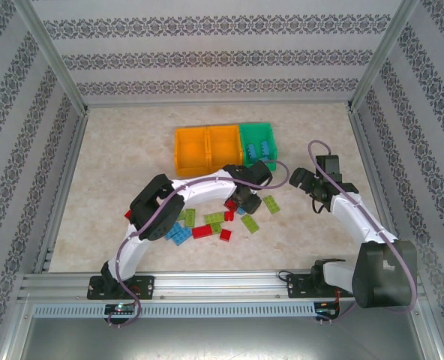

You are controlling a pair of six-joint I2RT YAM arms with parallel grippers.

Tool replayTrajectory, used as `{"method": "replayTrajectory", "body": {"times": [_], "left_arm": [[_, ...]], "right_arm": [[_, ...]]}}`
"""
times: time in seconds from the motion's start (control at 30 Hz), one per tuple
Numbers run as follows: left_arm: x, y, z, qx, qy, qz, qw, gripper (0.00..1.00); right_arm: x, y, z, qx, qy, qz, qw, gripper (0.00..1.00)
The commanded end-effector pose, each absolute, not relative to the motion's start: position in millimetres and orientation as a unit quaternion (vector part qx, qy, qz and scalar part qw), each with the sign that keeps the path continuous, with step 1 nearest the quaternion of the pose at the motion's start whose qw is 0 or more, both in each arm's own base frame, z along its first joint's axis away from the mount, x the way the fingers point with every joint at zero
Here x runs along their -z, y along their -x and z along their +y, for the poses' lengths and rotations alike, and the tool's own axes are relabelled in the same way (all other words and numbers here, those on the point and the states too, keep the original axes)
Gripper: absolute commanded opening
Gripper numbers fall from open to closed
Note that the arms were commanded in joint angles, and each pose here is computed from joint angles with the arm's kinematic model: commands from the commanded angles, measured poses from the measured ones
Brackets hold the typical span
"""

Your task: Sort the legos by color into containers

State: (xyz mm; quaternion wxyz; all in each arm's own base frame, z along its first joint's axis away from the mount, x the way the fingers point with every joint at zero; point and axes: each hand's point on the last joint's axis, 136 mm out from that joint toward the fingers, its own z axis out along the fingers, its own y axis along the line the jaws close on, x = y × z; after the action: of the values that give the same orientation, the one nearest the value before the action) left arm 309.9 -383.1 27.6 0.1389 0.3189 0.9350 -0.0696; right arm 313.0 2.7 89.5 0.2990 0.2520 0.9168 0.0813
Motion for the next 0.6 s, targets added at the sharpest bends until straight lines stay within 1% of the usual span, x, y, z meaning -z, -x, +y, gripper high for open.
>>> {"method": "replayTrajectory", "body": {"times": [0.0,0.17,0.23,0.4,0.57], "left_arm": [[-27.9,-306.8,-384.5,0.058,-0.335,0.93,0.136,0.47],[-31.2,-308.0,-385.9,0.061,-0.335,0.93,0.141,0.32],[-34.1,-309.0,-386.4,0.063,-0.331,0.93,0.145,0.29],[-55.5,-314.6,-389.5,0.075,-0.324,0.926,0.178,0.27],[-95.6,-324.7,-390.9,0.095,-0.312,0.916,0.232,0.26]], "right_arm": [[-89.2,-307.1,-1.3,-0.079,-0.26,0.915,0.298,0.94],[-89.1,-305.7,-2.7,-0.08,-0.262,0.914,0.3,0.94],[-89.0,-305.1,-2.8,-0.081,-0.263,0.913,0.3,0.94],[-88.0,-304.1,-2.1,-0.082,-0.263,0.914,0.299,0.94],[-84.7,-303.6,0.8,-0.09,-0.262,0.914,0.295,0.94]]}}
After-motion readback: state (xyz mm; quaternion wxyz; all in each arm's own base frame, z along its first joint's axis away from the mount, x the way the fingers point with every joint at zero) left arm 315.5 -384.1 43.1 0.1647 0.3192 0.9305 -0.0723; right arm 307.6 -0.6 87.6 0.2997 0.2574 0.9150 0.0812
